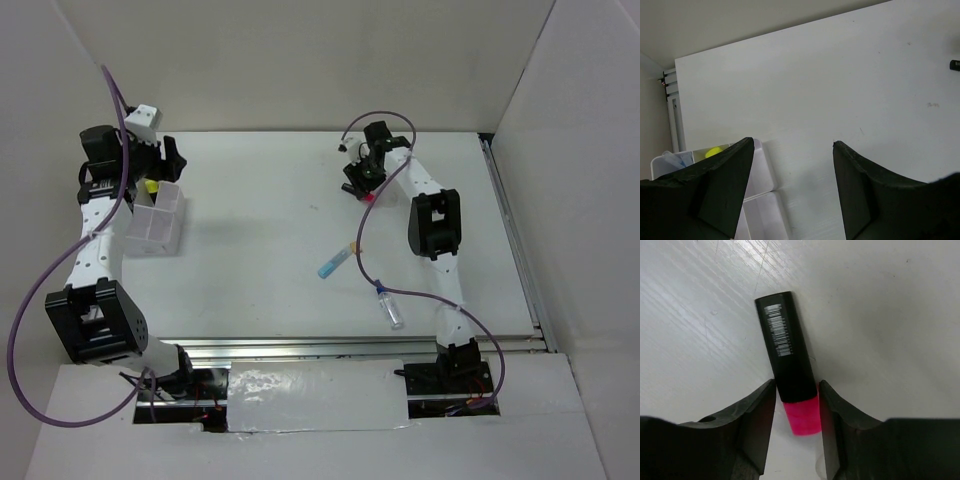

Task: Sort the stationery into containers
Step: Grab a piece of stationery with the right arm

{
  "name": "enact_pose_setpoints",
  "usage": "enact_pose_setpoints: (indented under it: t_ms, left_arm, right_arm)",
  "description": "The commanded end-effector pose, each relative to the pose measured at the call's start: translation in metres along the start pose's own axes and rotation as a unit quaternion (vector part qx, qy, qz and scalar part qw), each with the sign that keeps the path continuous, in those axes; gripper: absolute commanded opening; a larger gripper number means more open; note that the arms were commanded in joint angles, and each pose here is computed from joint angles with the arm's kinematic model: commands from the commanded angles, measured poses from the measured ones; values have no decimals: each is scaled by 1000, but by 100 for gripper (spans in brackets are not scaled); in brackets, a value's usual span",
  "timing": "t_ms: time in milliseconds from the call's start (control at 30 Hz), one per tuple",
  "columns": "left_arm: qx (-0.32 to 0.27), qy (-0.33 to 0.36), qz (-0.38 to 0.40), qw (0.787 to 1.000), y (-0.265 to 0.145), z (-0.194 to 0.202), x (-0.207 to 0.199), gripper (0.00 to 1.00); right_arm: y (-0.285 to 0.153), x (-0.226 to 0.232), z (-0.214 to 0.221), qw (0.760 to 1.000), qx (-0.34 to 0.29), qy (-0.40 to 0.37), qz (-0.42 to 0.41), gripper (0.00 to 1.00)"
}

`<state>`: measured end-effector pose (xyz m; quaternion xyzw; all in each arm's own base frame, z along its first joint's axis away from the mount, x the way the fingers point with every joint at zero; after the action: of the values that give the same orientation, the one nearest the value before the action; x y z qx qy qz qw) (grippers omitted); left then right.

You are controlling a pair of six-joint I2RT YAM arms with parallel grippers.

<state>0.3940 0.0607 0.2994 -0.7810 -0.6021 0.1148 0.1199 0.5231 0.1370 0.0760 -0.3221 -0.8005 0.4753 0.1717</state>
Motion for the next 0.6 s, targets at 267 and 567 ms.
enact_pose_setpoints:
  t_ms: [267, 567]
  left_arm:
    - [-54, 53, 54, 996, -29, -26, -30, 76]
    - [-61, 378, 248, 890, -56, 20, -174, 74]
  right_arm:
    - [-23, 29, -5, 999, 24, -19, -11, 0]
    - [-123, 142, -43, 940, -73, 229, -242, 0]
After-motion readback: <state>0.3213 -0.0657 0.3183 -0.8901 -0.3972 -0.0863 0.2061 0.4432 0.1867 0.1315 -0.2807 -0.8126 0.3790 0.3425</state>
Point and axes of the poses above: each gripper's point midway between its finger pads, its own y axis out along the fingers, its own x axis along the line the jaws close on, z = x × y, the point moved 6 cm from there along -y, back along the fingers, and after that the axes turned 4 degrees about -y, right-handed, at the moved point
